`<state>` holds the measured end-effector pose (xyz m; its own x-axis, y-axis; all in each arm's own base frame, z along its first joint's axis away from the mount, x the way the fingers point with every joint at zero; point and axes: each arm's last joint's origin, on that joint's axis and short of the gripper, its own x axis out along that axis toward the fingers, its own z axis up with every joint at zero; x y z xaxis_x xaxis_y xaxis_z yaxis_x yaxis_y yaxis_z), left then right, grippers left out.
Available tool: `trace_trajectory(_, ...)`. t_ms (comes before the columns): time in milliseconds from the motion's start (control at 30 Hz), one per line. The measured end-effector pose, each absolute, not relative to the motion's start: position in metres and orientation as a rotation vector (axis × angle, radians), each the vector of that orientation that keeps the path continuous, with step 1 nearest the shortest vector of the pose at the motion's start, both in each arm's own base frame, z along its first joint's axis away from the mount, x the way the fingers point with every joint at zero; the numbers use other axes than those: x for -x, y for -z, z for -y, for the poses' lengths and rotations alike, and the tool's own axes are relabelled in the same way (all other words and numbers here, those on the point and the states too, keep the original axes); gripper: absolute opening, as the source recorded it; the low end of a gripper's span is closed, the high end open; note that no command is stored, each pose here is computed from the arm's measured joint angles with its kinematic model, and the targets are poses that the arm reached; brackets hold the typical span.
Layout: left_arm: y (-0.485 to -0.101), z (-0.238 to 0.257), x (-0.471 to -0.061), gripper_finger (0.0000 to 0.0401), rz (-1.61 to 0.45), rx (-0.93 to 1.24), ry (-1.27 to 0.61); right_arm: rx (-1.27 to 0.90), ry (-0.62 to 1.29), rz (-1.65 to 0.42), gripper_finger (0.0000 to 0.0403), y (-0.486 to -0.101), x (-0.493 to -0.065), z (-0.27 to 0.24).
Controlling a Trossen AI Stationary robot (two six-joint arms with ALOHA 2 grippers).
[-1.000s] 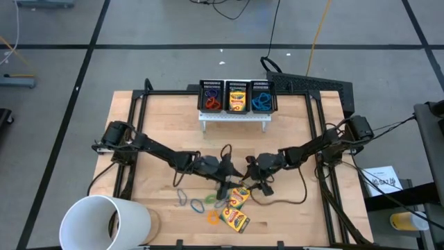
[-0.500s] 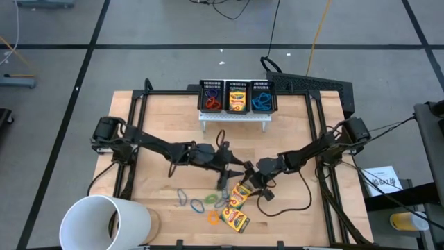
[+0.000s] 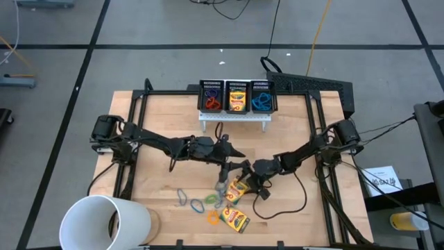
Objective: Pick & Place Office Desk Supplies
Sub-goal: Put the crayon box into the middle black bin on the shelf
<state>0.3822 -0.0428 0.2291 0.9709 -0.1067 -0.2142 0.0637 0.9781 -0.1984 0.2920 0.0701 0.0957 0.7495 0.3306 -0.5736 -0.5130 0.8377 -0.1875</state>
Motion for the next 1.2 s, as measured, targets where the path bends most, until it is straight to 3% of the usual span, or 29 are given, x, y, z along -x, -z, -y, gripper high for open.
trace_trajectory(233, -0.228, 0.043, -0.382, 0.0191, -0.237, 0.191, 0.086, 0.42, -0.347, -0.639, 0.0238, -0.092, -0.291, -0.058)
trace_trajectory(533, -0.223, 0.043, -0.381, 0.0191, -0.291, 0.181, 0.08, 0.286, -0.255, -0.708, 0.0198, -0.09, -0.29, -0.047)
trace_trajectory(967, -0.209, 0.041, -0.376, 0.0191, -0.43, 0.13, 0.047, 0.162, -0.313, -0.704, 0.0169, -0.091, -0.291, -0.032)
trace_trajectory(1200, -0.207, 0.041, -0.376, 0.0191, -0.449, 0.125, 0.022, 0.144, -0.312, -0.688, 0.013, -0.092, -0.293, -0.025)
